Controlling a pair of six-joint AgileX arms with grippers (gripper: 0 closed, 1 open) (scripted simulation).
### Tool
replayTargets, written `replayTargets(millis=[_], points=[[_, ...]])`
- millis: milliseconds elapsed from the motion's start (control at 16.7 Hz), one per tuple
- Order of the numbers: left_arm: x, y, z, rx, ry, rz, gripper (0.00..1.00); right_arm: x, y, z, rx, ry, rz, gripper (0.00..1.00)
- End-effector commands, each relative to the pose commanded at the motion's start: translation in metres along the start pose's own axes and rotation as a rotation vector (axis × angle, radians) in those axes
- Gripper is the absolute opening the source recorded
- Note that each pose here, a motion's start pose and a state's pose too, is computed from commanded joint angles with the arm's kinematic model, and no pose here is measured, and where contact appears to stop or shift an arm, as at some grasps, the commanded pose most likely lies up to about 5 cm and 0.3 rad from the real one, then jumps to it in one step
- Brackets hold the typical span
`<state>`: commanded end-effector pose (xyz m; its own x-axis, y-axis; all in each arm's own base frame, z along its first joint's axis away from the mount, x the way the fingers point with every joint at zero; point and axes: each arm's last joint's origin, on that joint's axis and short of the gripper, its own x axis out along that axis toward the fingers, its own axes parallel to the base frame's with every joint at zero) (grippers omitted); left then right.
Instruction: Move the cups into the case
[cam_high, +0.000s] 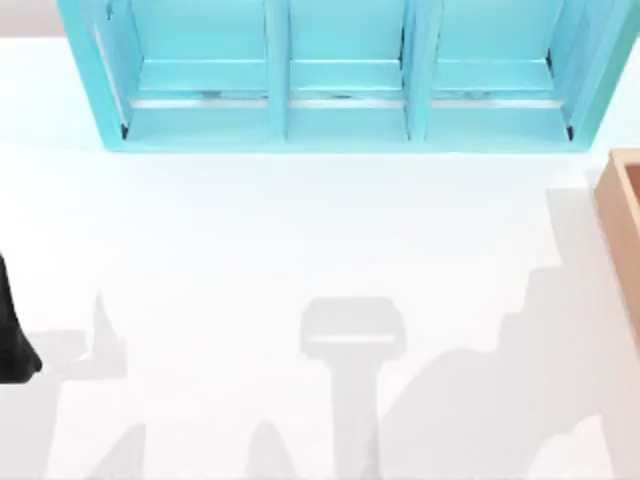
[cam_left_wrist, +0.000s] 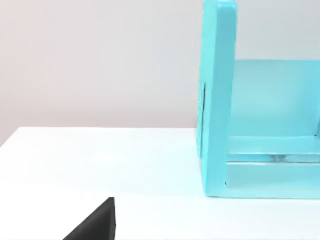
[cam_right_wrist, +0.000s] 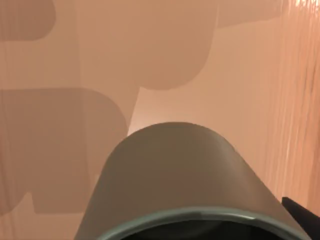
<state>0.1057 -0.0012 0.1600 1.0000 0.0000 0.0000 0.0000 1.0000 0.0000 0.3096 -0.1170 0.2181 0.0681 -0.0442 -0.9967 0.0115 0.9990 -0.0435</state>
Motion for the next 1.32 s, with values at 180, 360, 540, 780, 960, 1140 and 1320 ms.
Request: replayTargets(millis=[180,360,540,780,960,1140,1320], points=[[0.0000,0.0000,0.0000,0.000,0.000,0.000,1.00,0.0013,0.0004,-0.0003,0.000,-0.001,0.000,0.00],[0.0000,0.0000,0.0000,0.000,0.000,0.000,1.00,0.0013,0.0004,-0.0003,0.000,-0.001,0.000,0.15],[0.0000,0.0000,0.0000,0.000,0.000,0.000,1.00,0.0013,0.0004,-0.0003,0.000,-0.001,0.000,0.38],[0.0000,0.0000,0.0000,0.000,0.000,0.000,1.00,0.0013,0.0004,-0.0003,0.000,-0.001,0.000,0.68],[0.0000,0.0000,0.0000,0.000,0.000,0.000,1.00,0.0013,0.0004,-0.0003,0.000,-0.001,0.000,0.90],[0.0000,0.0000,0.0000,0.000,0.000,0.000,1.00,0.0013,0.0004,-0.0003,0.000,-0.001,0.000,1.00],[0.0000,0.0000,0.0000,0.000,0.000,0.000,1.00,0.0013,0.0004,-0.0003,0.000,-0.001,0.000,1.00]])
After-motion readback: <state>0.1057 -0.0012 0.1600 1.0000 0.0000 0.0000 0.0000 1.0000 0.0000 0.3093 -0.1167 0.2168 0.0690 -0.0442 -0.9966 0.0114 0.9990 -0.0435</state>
